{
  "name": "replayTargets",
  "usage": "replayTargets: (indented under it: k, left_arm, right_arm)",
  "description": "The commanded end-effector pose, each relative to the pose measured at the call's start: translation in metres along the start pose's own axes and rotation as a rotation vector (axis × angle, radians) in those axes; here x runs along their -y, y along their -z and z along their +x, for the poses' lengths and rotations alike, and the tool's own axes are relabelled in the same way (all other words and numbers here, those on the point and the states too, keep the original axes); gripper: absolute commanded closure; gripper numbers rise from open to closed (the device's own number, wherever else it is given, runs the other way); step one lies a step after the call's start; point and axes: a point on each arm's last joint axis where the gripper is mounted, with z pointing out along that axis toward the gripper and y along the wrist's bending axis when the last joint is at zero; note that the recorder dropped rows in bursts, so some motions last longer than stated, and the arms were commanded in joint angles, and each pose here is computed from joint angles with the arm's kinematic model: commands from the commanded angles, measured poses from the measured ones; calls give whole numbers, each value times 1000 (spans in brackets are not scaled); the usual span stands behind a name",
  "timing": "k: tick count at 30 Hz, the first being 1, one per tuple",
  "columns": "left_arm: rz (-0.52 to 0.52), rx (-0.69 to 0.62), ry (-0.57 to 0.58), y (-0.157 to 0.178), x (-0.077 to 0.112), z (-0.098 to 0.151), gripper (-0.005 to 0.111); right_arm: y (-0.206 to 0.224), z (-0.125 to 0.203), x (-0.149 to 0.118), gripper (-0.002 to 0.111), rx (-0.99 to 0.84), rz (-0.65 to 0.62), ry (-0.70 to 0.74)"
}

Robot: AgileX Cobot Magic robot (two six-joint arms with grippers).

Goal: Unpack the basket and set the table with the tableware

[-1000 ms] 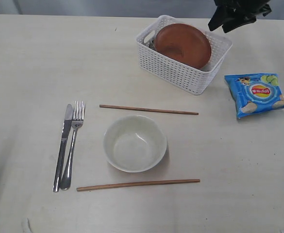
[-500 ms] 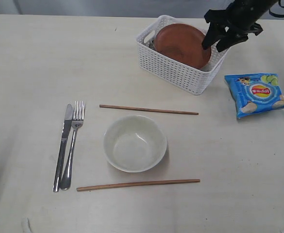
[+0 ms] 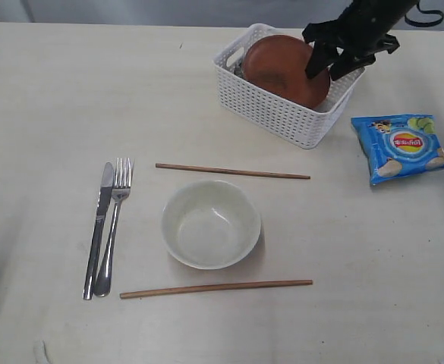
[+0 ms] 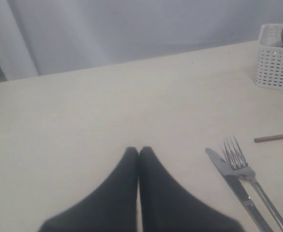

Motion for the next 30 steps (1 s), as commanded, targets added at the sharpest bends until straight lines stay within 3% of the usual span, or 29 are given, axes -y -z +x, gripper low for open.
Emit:
replayTargets:
  k: [1, 9, 22, 30]
  left_arm:
    - [-2, 5, 2, 0, 0, 0, 107]
    - [-2, 5, 2, 0, 0, 0, 107]
    - [-2, 5, 2, 0, 0, 0, 107]
    - [-2, 5, 2, 0, 0, 0, 107]
  right_arm:
    - [-4, -2, -3, 58, 13, 76, -21]
    - [-5, -1, -5, 58, -8, 106, -22]
    - [-40, 7, -7, 60, -94, -47, -65]
    - [-38, 5, -11, 99, -73, -83, -25]
